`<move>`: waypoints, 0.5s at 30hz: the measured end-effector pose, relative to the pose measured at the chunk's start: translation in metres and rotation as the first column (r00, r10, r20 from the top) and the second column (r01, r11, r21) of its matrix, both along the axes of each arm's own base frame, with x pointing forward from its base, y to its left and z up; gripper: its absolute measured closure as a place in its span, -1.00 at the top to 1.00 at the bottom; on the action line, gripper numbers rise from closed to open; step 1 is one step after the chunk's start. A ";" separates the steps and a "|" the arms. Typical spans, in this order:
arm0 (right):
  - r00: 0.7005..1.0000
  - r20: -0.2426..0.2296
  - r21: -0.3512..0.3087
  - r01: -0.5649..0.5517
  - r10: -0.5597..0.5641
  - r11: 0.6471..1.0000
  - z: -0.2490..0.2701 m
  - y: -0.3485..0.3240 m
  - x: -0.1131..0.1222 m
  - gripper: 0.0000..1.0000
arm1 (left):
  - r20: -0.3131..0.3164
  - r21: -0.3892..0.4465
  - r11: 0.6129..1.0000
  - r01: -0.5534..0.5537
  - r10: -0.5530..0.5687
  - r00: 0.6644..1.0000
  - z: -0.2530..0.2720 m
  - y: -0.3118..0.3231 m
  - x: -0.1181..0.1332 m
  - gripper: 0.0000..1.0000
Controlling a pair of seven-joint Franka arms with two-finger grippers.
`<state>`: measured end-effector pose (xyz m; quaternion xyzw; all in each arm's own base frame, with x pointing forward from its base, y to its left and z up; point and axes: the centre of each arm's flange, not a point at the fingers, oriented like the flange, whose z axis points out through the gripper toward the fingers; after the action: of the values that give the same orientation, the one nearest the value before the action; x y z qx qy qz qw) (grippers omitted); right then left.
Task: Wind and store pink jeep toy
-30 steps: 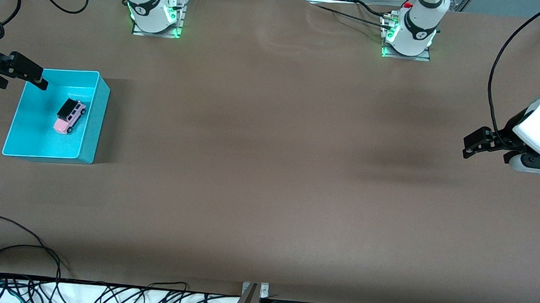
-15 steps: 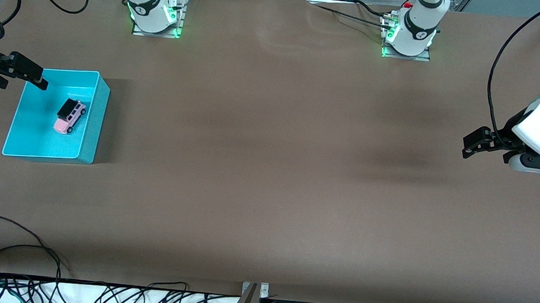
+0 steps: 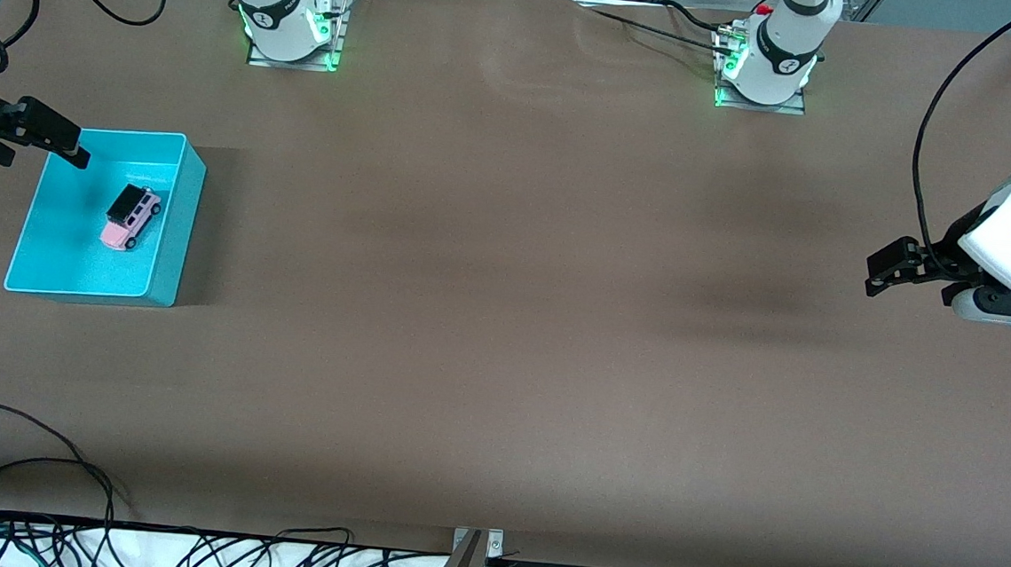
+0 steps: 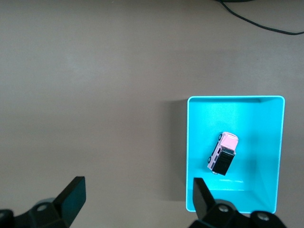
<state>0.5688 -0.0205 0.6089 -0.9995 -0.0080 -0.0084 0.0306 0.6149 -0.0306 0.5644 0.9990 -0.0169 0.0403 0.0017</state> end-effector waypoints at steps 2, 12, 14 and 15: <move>1.000 0.000 0.000 0.000 0.000 1.000 0.000 0.000 0.000 1.00 | 0.000 0.000 1.000 0.000 0.000 1.000 0.000 0.000 0.000 1.00; 1.000 -0.003 0.000 0.003 -0.003 1.000 0.001 -0.002 -0.001 1.00 | 0.000 0.000 1.000 0.000 0.000 1.000 0.000 0.000 0.000 1.00; 1.000 -0.005 0.000 0.004 -0.004 1.000 0.001 -0.003 -0.001 1.00 | 0.000 0.000 1.000 0.000 0.000 1.000 0.000 0.000 0.000 1.00; 1.000 -0.006 0.000 0.004 -0.004 1.000 0.002 -0.003 -0.001 1.00 | 0.000 0.000 1.000 0.000 0.000 1.000 0.000 0.000 0.000 1.00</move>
<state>0.5675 -0.0232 0.6105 -0.9995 -0.0057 -0.0055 0.0307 0.6149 -0.0305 0.5644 0.9990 -0.0168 0.0403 0.0017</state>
